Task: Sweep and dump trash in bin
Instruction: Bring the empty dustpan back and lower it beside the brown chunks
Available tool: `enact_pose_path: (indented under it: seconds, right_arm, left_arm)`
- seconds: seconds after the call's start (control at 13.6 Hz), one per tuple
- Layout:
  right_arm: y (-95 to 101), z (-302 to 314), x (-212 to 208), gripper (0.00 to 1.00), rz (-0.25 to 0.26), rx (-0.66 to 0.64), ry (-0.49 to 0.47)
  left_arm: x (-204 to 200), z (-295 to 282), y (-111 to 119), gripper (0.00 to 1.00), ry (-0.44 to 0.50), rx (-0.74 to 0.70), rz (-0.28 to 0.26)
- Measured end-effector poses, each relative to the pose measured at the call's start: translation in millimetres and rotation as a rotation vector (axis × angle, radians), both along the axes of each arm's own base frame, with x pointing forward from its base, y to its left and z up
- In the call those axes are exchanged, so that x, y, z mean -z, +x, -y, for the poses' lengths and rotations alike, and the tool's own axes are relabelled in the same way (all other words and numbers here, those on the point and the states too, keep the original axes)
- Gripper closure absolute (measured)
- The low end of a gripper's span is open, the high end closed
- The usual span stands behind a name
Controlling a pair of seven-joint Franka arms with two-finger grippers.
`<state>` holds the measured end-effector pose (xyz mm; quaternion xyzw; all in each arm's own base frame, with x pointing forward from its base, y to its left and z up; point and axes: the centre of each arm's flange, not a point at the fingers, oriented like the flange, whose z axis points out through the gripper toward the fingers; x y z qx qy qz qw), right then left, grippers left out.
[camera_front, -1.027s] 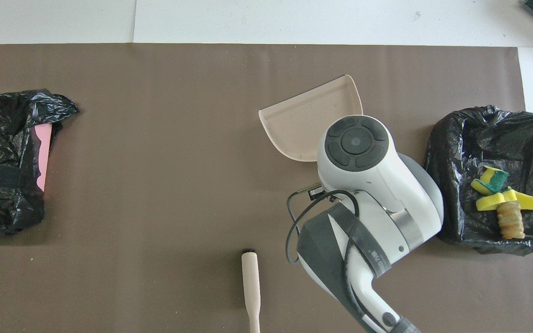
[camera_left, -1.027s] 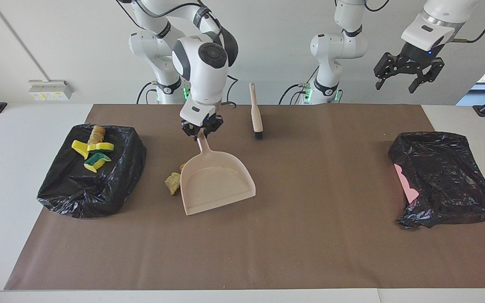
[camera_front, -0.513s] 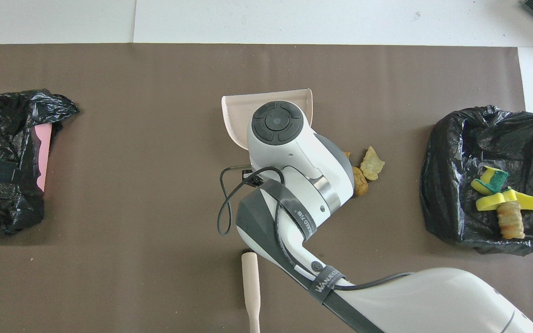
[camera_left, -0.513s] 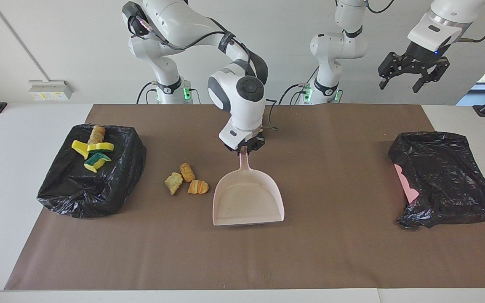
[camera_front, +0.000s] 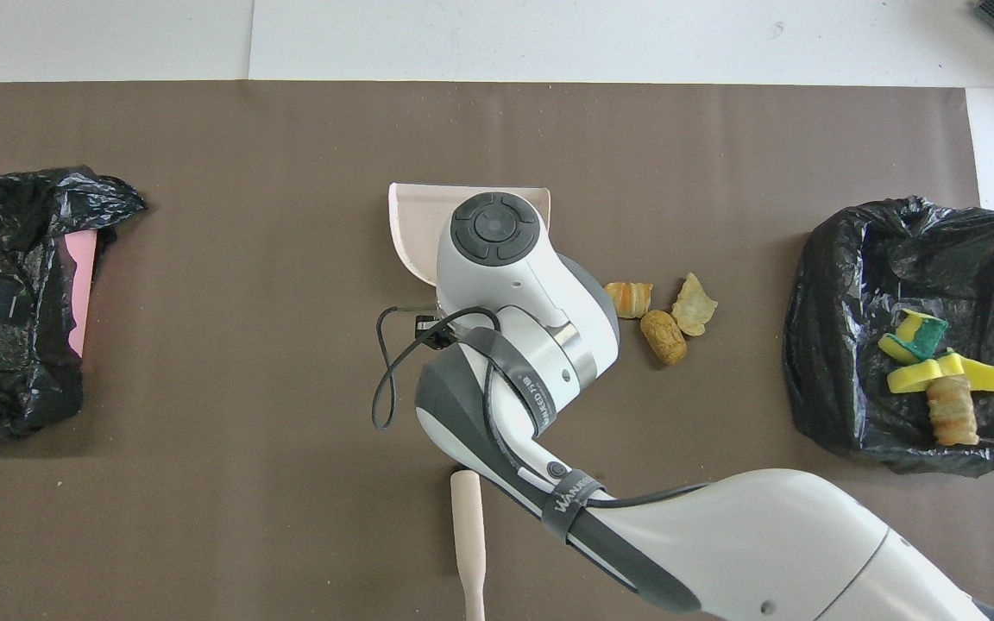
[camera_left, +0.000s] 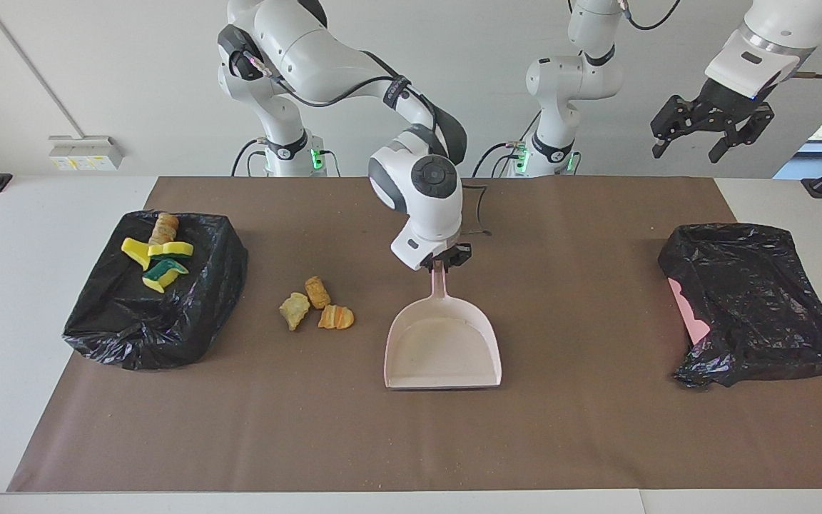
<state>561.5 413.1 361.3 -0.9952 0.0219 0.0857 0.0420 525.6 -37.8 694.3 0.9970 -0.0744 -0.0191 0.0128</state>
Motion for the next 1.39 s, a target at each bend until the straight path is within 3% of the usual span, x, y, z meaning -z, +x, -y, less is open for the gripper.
enact_pose_path:
  seconds: [0.37, 0.59, 0.95, 1.03, 1.17, 1.39]
  right_arm:
    - [3.2, 8, 19, 0.68, -0.006, 0.017, -0.003]
    - [2.7, 9, 20, 0.62, -0.008, 0.016, -0.005]
    - [-1.1, 10, -4, 0.07, 0.012, 0.009, -0.005]
    - [-6.5, 10, -18, 0.00, 0.008, 0.006, -0.007]
    - [-27.5, 9, -48, 0.00, -0.013, 0.012, 0.017]
    - [-79.8, 13, -83, 0.00, -0.026, 0.007, 0.026]
  left_arm:
    - [-10, 10, -2, 0.00, -0.002, 0.018, 0.022]
    - [-12, 20, -5, 0.00, -0.002, 0.038, 0.026]
    - [-13, 11, -5, 0.00, -0.002, 0.021, 0.023]
    - [-13, 9, -6, 0.00, -0.002, 0.018, 0.022]
    - [-14, 8, -6, 0.00, -0.001, 0.016, 0.020]
    - [-12, 9, -8, 0.00, 0.000, 0.018, 0.007]
